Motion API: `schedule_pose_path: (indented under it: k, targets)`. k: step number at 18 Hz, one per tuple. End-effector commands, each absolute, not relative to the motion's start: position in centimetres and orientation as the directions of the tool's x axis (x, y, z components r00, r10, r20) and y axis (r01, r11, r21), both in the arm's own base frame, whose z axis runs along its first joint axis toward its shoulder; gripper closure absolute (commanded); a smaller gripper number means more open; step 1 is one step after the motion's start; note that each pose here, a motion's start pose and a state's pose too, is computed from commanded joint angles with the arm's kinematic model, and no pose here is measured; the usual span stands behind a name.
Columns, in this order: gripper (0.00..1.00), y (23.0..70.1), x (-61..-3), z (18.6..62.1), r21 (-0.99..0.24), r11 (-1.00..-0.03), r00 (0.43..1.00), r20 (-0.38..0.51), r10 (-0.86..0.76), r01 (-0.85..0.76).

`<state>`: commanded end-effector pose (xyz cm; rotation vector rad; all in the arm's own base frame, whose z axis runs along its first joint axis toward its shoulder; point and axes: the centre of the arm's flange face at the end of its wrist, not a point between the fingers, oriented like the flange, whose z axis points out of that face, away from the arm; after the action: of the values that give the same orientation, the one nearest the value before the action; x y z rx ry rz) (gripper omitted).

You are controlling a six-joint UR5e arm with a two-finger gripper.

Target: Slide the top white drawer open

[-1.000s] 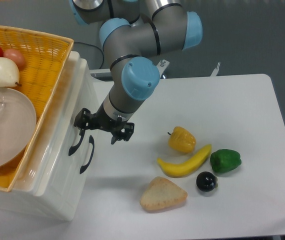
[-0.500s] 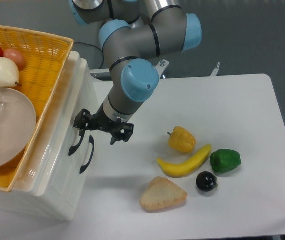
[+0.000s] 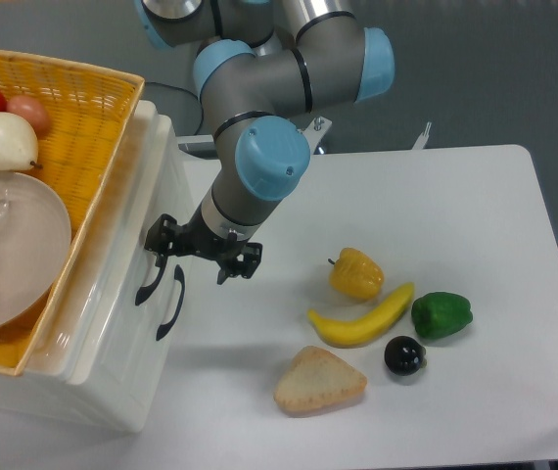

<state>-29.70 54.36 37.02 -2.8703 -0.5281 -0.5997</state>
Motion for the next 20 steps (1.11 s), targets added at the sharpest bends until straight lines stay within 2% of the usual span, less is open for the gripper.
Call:
schedule_pose_path:
  k: [20]
  targets:
    - [0.00,54.30,-30.10,36.94,-0.084,-0.933,0.877,0.381,0.293,0.349]
